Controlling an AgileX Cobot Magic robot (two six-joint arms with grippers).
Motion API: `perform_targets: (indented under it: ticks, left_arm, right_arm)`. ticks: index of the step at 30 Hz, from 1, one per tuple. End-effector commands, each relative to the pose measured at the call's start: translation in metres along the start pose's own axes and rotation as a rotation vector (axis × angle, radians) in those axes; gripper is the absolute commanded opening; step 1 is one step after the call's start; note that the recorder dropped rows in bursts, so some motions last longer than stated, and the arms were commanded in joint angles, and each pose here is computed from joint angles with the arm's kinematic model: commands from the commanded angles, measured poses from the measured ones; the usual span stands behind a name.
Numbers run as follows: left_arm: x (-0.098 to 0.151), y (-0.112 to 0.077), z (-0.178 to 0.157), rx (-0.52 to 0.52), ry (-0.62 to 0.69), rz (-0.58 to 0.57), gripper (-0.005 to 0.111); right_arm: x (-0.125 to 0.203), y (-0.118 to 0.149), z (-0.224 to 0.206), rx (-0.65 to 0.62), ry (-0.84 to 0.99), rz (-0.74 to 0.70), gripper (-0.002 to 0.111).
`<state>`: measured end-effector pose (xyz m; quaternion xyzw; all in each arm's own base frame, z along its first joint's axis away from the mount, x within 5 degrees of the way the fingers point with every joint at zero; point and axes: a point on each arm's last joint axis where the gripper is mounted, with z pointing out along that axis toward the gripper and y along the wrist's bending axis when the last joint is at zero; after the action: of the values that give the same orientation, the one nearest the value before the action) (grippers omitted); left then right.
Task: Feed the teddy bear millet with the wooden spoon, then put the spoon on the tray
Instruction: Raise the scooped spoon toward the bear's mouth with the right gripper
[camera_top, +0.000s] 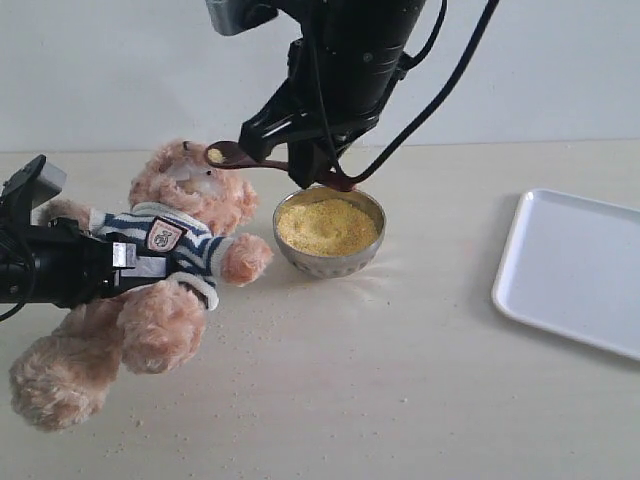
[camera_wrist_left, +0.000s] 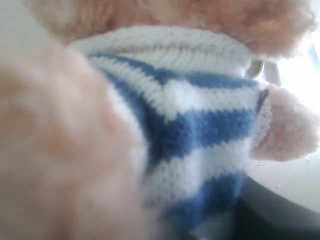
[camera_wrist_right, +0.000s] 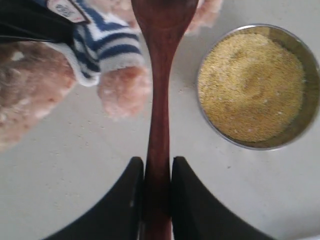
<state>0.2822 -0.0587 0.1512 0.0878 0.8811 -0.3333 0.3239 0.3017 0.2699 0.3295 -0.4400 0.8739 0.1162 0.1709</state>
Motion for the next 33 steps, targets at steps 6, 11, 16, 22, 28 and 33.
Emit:
perform_targets:
  ticks: [6, 11, 16, 22, 28, 33]
  left_arm:
    - [-0.003, -0.002, -0.001, 0.018, -0.019, -0.01, 0.005]
    - [-0.003, -0.002, -0.001, 0.024, -0.02, -0.01, 0.005]
    - [-0.003, -0.002, -0.001, 0.023, -0.02, -0.01, 0.005]
    - [-0.003, -0.002, -0.001, 0.023, -0.02, -0.01, 0.005]
    - [-0.004, -0.003, -0.001, 0.036, -0.022, -0.01, 0.005]
    - [-0.004, -0.006, -0.001, 0.06, -0.025, -0.009, 0.005]
  right_arm:
    - [-0.008, 0.015, -0.006, -0.06, -0.081, -0.019, 0.0]
    - [-0.017, 0.025, 0.001, 0.021, -0.13, -0.112, 0.0]
    - [-0.018, 0.028, 0.014, 0.147, -0.082, -0.213, 0.0]
    - [-0.017, 0.022, 0.027, 0.3, 0.006, -0.296, 0.0]
    - [-0.023, 0.033, 0.041, 0.361, 0.007, -0.385, 0.0]
    - [-0.03, 0.05, 0.049, 0.476, -0.006, -0.499, 0.0]
